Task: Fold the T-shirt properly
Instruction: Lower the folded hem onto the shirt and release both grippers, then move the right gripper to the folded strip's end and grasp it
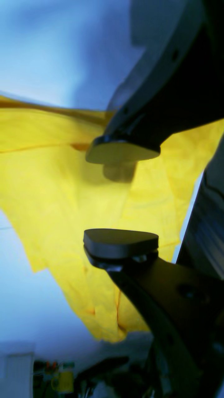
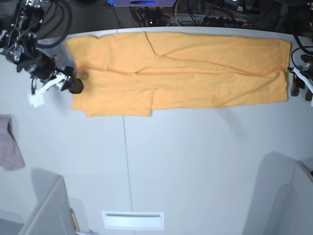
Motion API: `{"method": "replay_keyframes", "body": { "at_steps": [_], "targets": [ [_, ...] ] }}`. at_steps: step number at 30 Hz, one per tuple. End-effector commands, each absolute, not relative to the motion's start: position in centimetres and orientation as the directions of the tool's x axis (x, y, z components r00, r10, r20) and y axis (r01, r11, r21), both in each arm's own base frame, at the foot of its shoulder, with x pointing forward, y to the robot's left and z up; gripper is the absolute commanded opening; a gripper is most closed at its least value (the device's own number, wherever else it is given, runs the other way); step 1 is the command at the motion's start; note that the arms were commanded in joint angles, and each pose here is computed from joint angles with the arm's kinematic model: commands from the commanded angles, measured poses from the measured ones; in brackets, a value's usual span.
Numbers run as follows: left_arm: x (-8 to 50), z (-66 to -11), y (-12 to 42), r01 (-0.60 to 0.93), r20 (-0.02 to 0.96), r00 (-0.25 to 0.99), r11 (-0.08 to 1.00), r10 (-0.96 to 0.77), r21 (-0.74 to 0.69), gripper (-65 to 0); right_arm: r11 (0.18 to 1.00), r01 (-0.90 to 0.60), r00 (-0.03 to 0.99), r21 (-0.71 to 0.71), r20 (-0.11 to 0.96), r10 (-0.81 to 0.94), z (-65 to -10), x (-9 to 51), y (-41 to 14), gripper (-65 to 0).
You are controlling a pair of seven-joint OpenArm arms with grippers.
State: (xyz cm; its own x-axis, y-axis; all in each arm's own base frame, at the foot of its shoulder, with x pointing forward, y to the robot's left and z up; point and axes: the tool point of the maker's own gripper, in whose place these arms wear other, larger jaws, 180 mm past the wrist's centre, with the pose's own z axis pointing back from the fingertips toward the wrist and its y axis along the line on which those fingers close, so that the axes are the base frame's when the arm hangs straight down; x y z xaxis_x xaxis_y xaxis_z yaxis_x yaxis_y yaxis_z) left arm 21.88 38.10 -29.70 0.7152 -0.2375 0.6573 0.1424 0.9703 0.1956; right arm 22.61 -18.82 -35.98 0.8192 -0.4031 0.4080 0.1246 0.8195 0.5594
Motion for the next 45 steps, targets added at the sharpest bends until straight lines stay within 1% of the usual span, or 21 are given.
{"method": "replay_keyframes", "body": {
  "at_steps": [1, 3, 5, 8, 14, 21, 25, 31, 32, 33, 37, 39, 42, 45],
  "targets": [
    [22.5, -28.2, 38.0, 0.144, 0.692, 0.677, 0.967, -0.251, 0.21, -29.9, 0.836, 0.112, 0.819, 0.537, 0.427, -0.384, -35.5, 23.3, -19.6, -33.6],
    [22.5, -27.2, 38.4, 0.114, 0.714, 0.658, 0.969, -0.24, 0.221, -27.2, 0.86, 0.126, 0.837, 0.495, 0.413, -0.36, -36.2, 24.0, -20.3, -33.6],
    [22.4, -27.0, 38.6, 0.093, 0.725, 0.651, 0.971, -0.226, 0.22, -25.8, 0.861, 0.149, 0.846, 0.486, 0.388, -0.365, -37.0, 24.2, -20.5, -33.6],
    [22.2, -27.0, 38.8, 0.081, 0.729, 0.65, 0.973, -0.216, 0.216, -26.0, 0.861, 0.164, 0.851, 0.481, 0.373, -0.37, -37.7, 24.1, -20.5, -33.9],
    [22.1, -27.2, 39.1, 0.075, 0.723, 0.658, 0.974, -0.21, 0.215, -26.0, 0.863, 0.113, 0.886, 0.492, 0.343, -0.312, -38.6, 23.6, -17.9, -34.4],
    [22.1, -27.2, 39.2, 0.074, 0.722, 0.658, 0.973, -0.213, 0.22, -26.0, 0.863, 0.122, 0.887, 0.491, 0.336, -0.317, -38.9, 23.7, -18.0, -34.5],
    [22.1, -27.2, 39.2, 0.074, 0.722, 0.658, 0.973, -0.213, 0.22, -26.2, 0.878, 0.15, 0.894, 0.454, 0.316, -0.316, -40.0, 23.4, -19.0, -34.5],
    [22.1, -27.2, 39.2, 0.074, 0.722, 0.658, 0.973, -0.213, 0.22, -26.2, 0.867, 0.144, 0.898, 0.477, 0.306, -0.317, -40.1, 23.1, -17.7, -34.7],
    [22.1, -27.2, 39.2, 0.074, 0.722, 0.658, 0.973, -0.213, 0.22, -26.2, 0.868, 0.135, 0.895, 0.478, 0.317, -0.314, -39.7, 23.3, -17.6, -34.7],
    [22.1, -27.2, 39.2, 0.074, 0.722, 0.658, 0.973, -0.213, 0.22, -26.2, 0.869, 0.126, 0.893, 0.479, 0.326, -0.309, -39.4, 23.4, -17.4, -35.7],
    [22.0, -27.2, 39.2, 0.072, 0.721, 0.66, 0.973, -0.211, 0.218, -26.0, 0.869, 0.112, 0.89, 0.481, 0.341, -0.304, -39.0, 23.7, -17.1, -45.3],
    [21.8, -27.6, 39.6, 0.063, 0.716, 0.669, 0.976, -0.197, 0.21, -26.0, 0.871, 0.112, 0.889, 0.477, 0.343, -0.303, -39.0, 23.8, -17.2, -47.7],
    [21.3, -28.6, 40.5, 0.039, 0.703, 0.692, 0.98, -0.166, 0.193, -26.2, 0.872, 0.118, 0.889, 0.475, 0.341, -0.306, -39.0, 23.8, -17.3, -48.0],
    [21.5, -28.7, 40.8, 0.022, 0.71, 0.689, 0.983, -0.147, 0.183, -26.3, 0.872, 0.119, 0.889, 0.476, 0.339, -0.306, -39.0, 23.6, -17.4, -48.0]
  ]
}}
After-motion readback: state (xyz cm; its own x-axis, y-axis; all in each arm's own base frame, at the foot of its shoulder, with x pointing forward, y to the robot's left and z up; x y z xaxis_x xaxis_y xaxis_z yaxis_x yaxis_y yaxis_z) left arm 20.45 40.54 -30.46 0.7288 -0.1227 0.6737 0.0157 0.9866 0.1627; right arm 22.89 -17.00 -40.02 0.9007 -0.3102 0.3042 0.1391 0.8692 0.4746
